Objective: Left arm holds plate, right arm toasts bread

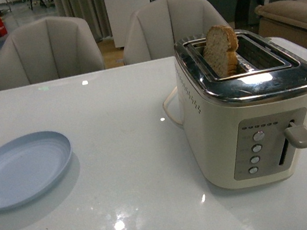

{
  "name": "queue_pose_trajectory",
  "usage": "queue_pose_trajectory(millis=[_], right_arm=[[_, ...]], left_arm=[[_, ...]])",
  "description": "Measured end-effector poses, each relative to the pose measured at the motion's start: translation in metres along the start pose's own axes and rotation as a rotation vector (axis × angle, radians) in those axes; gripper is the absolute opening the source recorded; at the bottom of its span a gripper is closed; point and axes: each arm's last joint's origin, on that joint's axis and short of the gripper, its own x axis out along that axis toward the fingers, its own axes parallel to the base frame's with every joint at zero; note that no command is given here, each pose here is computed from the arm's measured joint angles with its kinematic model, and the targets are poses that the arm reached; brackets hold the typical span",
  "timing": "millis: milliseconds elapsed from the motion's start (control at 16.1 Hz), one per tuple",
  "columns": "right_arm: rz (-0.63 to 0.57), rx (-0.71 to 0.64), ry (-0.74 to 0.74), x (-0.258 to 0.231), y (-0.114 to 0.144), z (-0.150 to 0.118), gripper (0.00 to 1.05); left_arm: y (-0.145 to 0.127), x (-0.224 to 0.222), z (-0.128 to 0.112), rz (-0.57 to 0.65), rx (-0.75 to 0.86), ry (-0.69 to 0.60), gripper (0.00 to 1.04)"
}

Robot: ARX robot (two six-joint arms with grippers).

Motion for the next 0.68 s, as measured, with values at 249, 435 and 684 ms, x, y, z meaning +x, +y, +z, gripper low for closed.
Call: queue_pose_trajectory(millis=[249,435,684], right_arm=[[0.0,0.0,0.0,0.0,0.0,0.0,0.98],[0.0,0.0,0.0,0.0,0.0,0.0,0.98],[0.0,0.0,0.0,0.0,0.0,0.0,0.98]], left_arm=[[0.0,0.0,0.0,0.0,0.0,0.0,0.98],[0.0,0.0,0.0,0.0,0.0,0.0,0.98],[0.0,0.0,0.0,0.0,0.0,0.0,0.98]])
